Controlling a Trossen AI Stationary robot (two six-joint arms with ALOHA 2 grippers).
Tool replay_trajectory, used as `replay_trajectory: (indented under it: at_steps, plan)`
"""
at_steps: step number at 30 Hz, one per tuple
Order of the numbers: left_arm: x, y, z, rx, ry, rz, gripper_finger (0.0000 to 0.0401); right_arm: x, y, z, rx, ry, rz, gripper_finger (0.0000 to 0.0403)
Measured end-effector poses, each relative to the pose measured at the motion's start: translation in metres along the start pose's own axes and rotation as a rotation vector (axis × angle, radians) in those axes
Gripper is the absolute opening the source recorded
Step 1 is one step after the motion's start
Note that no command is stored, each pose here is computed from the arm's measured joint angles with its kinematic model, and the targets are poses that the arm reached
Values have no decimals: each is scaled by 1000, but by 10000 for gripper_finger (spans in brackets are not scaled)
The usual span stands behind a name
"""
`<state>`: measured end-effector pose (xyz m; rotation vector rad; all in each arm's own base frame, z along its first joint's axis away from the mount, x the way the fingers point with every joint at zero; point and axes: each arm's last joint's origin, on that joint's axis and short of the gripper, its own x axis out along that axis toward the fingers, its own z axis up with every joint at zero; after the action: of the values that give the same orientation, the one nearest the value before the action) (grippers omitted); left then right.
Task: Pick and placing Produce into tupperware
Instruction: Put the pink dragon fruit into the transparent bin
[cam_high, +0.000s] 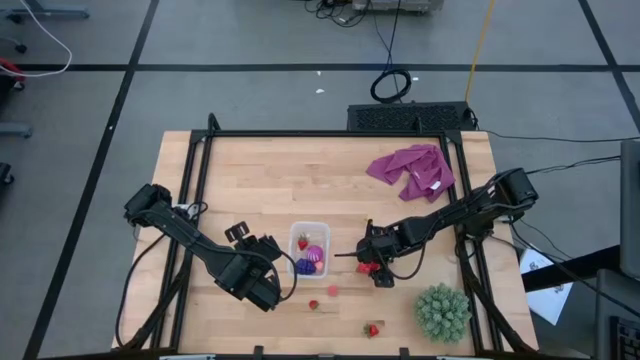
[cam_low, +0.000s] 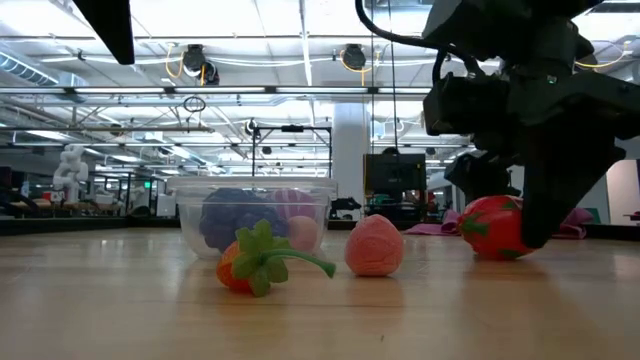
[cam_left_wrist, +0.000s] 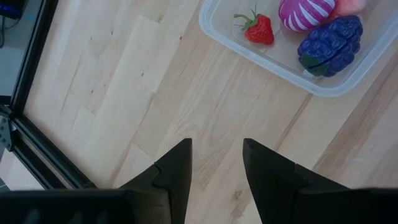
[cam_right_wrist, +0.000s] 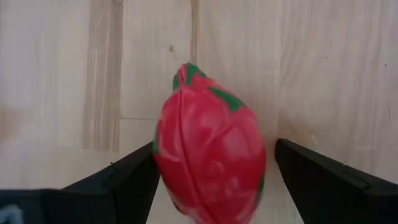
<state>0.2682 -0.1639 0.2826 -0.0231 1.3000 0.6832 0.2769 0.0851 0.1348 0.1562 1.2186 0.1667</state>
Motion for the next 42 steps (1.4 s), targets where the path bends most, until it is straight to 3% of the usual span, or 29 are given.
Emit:
replay_trajectory:
  at_steps: [11,27,42]
  plan:
    - [0,0,0,0,0,0,147,0,0,1,-1,-5,0,302]
    - [0,0,0,0,0,0,147,-1,-2,2,18,-16,0,240]
    - [0,0,0,35,-5,3,147,-45,10,37,-54,-257,67,231]
